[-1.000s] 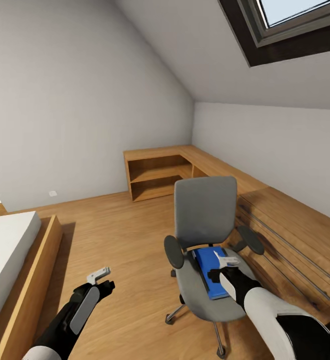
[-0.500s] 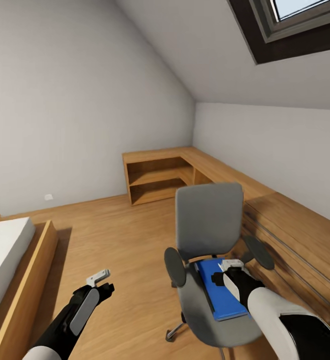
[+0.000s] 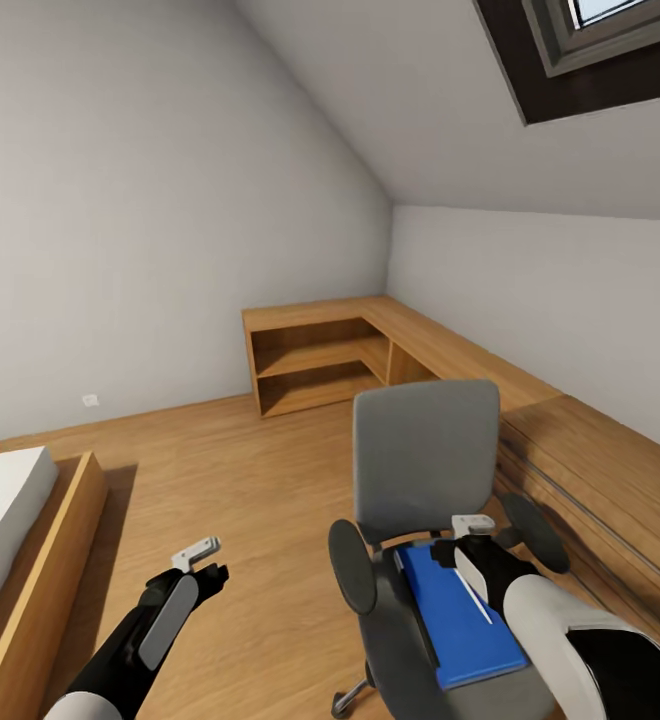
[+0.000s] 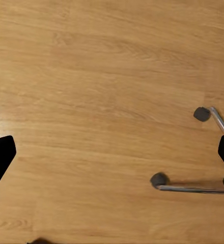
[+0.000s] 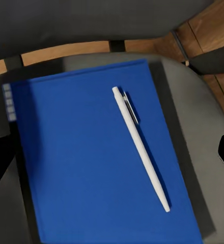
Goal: In the bedroom, organize the workspace by keeping the computer under the desk, ensuring the monitor is on the desk, placing the keyboard on the desk next to the monitor, placing the mouse on the desk next to the keyboard, moving the folder from the swivel chair onto the desk next to the mouse, stacking the notebook on top of the folder with the pen on top of the notebook, and positioning the swivel chair next to the desk.
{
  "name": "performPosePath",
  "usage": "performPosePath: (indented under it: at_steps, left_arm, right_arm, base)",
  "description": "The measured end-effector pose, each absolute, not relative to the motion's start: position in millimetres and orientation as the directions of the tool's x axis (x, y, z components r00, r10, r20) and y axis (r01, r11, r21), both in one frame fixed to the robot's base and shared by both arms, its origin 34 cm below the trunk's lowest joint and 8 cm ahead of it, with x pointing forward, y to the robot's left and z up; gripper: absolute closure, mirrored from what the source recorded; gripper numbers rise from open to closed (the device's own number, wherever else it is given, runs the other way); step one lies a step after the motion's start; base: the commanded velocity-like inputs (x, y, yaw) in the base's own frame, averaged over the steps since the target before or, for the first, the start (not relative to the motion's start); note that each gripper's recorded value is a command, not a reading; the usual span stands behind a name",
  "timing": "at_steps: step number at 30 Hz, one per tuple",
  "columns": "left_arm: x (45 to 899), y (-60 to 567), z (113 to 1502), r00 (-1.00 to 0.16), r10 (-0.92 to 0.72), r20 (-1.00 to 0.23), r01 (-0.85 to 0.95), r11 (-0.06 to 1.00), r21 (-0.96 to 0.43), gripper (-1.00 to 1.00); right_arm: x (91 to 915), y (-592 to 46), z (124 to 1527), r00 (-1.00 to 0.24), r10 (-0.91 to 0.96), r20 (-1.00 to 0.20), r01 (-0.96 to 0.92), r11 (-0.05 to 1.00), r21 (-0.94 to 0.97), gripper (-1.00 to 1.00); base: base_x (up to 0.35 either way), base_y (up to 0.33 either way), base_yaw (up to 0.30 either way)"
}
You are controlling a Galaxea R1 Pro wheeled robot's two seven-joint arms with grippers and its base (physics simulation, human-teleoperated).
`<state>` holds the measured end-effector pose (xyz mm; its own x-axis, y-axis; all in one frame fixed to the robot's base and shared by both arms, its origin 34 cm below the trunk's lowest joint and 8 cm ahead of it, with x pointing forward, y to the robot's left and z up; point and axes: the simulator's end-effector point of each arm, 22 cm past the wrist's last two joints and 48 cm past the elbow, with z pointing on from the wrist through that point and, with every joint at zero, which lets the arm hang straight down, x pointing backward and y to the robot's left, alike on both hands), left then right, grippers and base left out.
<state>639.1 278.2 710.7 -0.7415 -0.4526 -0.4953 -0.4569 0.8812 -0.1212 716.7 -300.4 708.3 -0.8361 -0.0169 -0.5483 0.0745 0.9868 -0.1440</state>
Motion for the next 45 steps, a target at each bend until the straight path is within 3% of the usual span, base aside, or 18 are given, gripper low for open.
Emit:
performPosePath:
  at_steps: [10,45]
  left_arm:
    - [650,279,719,-0.720,-0.461,-0.518,-0.456,0.878,-0.147,-1.00]
    - [651,308,669,-0.712,-0.453,-0.536,-0.467,0.876,-0.120,-1.00]
  right_arm:
    - [727,-297,709,-0.803,-0.084,-0.590,-0.036,0.995,-0.093,-1.00]
    - [731,-332,668,-0.771,-0.091,-0.631,-0.105,0.994,-0.015,-1.00]
  base:
    - [0.004,0.000,0.000]
    - [0.000,0.000,0.000]
